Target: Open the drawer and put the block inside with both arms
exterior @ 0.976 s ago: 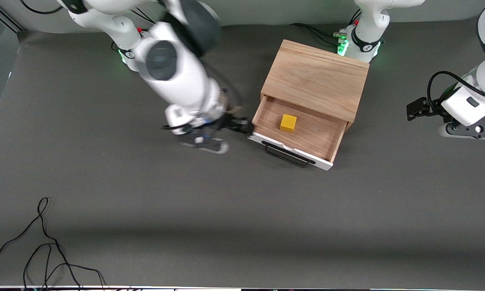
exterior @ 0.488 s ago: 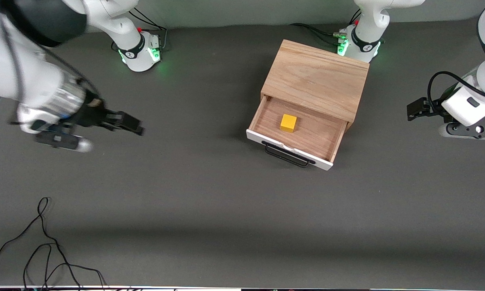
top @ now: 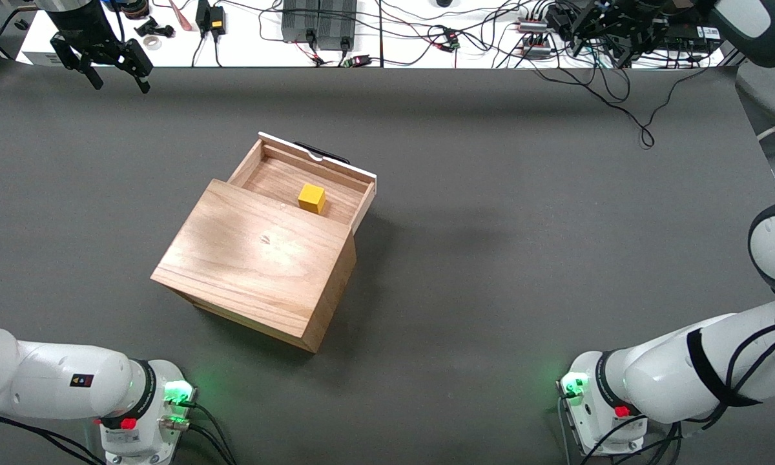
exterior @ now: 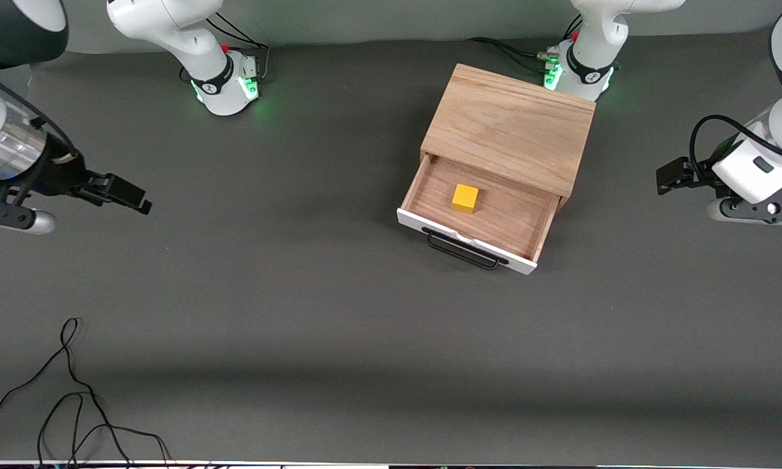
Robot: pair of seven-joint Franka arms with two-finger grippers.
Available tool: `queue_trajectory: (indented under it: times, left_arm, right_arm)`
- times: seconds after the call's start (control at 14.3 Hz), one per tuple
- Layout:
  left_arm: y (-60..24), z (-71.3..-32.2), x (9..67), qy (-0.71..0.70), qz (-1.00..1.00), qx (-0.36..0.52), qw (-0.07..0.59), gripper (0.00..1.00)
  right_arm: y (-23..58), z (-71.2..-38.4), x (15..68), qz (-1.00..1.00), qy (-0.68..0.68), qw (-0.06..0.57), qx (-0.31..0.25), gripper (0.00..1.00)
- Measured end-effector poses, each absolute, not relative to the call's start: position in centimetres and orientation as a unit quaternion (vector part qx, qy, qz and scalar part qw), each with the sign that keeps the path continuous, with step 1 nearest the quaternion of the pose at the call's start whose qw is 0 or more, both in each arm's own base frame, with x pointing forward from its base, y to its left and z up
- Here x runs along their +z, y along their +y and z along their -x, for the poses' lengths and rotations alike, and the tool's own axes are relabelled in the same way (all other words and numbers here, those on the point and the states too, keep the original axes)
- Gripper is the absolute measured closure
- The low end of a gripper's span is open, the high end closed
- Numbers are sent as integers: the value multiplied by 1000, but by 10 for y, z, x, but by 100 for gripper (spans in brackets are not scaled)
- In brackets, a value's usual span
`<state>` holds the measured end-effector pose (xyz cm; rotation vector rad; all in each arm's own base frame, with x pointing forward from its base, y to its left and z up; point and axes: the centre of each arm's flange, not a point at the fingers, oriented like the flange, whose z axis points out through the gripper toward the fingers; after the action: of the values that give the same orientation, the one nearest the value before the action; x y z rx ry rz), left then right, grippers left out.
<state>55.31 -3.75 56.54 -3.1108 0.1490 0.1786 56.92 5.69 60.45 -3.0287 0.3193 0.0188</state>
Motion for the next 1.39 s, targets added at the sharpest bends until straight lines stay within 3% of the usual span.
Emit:
queue_trajectory:
  times: [0.28,1.39]
  left_arm:
    - [-38,-553,565,48,997,57,11,0]
    - [-38,-553,565,48,997,57,11,0]
  right_arm:
    - [18,-572,603,997,67,39,-3,0]
    - [30,-575,594,1000,22,18,13,0]
